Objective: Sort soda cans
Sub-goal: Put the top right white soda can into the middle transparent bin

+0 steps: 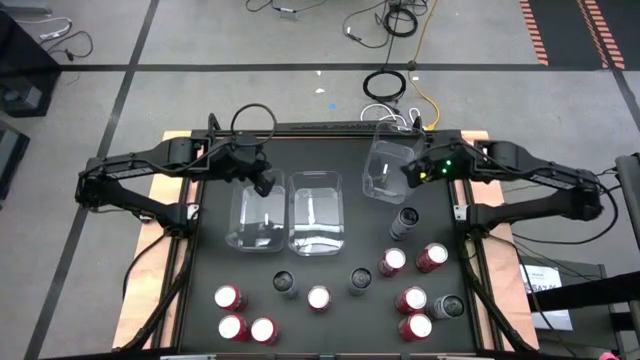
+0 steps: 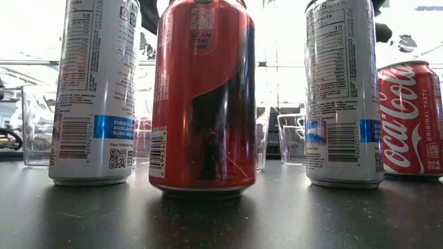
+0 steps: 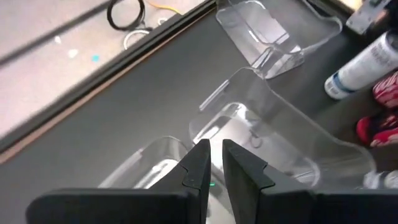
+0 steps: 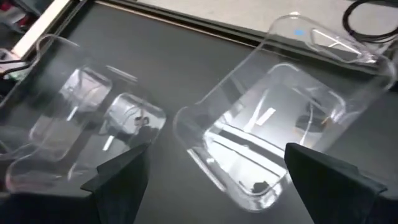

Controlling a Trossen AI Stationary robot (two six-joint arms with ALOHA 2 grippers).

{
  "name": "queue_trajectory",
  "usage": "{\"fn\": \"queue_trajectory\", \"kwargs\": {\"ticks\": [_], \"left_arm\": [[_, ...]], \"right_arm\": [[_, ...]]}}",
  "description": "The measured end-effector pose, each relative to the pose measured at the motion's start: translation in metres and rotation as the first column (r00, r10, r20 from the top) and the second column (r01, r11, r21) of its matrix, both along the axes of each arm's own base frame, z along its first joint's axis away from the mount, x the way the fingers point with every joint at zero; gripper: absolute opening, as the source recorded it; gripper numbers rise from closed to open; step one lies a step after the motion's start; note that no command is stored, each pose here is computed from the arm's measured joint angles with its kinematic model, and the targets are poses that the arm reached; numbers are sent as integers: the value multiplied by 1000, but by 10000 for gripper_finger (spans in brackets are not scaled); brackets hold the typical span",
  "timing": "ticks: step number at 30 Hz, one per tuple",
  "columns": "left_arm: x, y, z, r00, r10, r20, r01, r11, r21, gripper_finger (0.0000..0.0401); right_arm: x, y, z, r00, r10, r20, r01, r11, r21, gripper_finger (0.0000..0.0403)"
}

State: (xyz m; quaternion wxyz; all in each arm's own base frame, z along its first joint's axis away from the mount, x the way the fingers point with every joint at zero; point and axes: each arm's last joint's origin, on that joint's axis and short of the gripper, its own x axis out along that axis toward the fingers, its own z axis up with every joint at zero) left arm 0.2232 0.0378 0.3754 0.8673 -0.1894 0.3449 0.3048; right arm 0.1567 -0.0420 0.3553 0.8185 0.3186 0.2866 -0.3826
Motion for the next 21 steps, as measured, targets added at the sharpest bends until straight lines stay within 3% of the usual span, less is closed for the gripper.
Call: {"fn": "queue_trajectory", "kwargs": {"ticks": [7,12,21], "left_arm": [[-9,6,-3,989,-68,-131,77,995,59,52],[-26,10,-2,969,-74,-235,102,989,109,52],[-47,14,0,959,-107,-262,162,966,200,52]], "right_arm": [[14,10,24,1000,1,24,-2,999,49,354],[34,22,30,993,-18,-114,28,996,90,341],[57,47,13,946,-18,-322,106,960,257,338]]}}
